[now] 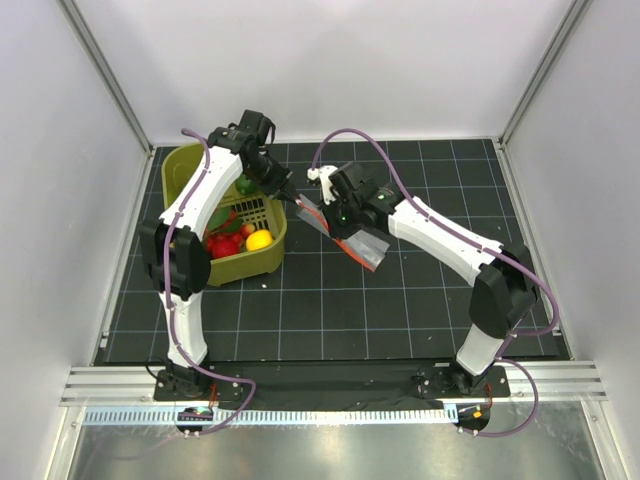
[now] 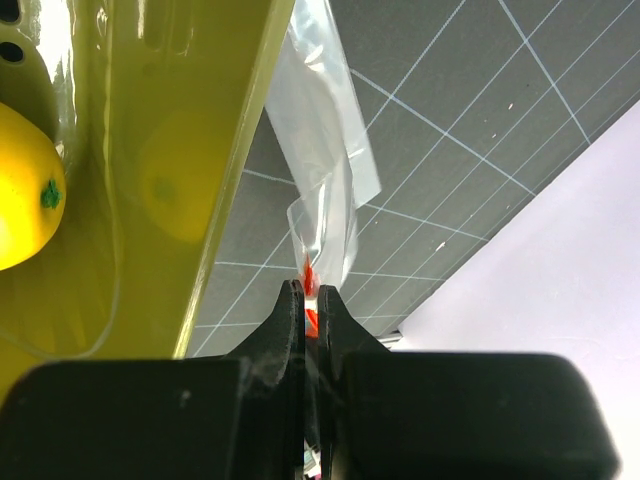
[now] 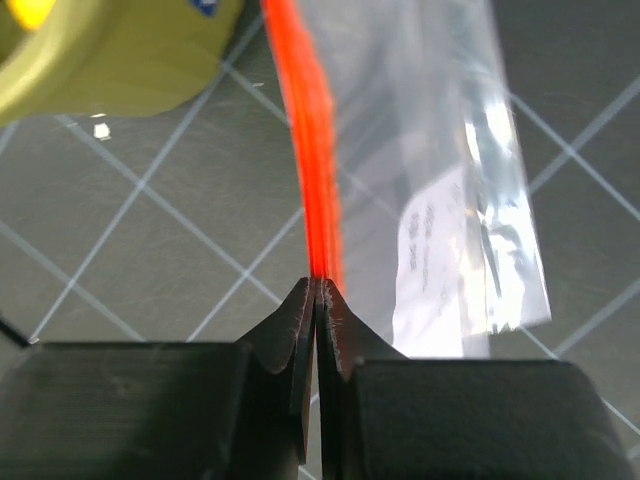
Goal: Place the food in the zip-top bag and seal the zipper
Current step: Open the zipper of the food storage bag.
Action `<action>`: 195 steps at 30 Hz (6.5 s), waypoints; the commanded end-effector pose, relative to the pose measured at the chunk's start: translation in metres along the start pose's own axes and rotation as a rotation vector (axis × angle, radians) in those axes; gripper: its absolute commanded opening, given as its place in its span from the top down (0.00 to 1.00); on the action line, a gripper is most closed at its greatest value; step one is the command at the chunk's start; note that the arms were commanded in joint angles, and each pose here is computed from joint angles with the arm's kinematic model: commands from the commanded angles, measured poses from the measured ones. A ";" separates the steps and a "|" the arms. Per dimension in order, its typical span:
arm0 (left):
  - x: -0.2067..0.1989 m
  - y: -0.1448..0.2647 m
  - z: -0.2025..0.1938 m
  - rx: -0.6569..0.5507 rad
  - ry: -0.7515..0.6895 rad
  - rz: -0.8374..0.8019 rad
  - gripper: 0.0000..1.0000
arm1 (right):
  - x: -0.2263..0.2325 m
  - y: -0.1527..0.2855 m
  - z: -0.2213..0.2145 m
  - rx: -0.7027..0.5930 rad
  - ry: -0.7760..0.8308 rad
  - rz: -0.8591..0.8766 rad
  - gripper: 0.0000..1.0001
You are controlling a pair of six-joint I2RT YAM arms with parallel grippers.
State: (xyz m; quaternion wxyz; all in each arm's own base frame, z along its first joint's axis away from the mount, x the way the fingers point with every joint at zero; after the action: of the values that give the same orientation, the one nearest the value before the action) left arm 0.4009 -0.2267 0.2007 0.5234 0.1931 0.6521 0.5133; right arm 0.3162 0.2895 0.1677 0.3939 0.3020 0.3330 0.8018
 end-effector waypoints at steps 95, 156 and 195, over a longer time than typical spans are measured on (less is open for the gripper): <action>-0.034 0.162 0.039 -0.837 -0.320 -0.662 0.07 | -0.010 0.051 0.100 -0.228 -0.492 -0.064 0.99; -0.058 0.027 -0.045 -0.315 -0.718 -0.241 1.00 | -0.031 0.047 0.079 -0.142 -0.362 -0.181 0.99; -0.056 -0.001 -0.041 -0.217 -0.820 -0.188 0.30 | -0.134 0.111 0.076 -0.197 -0.302 -0.746 0.99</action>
State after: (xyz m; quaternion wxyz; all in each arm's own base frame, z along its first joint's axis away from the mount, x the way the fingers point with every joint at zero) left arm 0.3859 -0.2892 0.2041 0.7878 0.2925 0.3489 0.4148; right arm 0.3911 0.1578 0.2530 0.7100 0.2617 0.2937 0.5841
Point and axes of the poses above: each gripper's point midway between its finger pads, its own y axis back along the fingers, its own x axis along the line the jaws close on, z = x × y, the point moved 1 cm from there along y, back along the fingers, and after that the axes turned 12 degrees about -y, right-handed, at the moved point
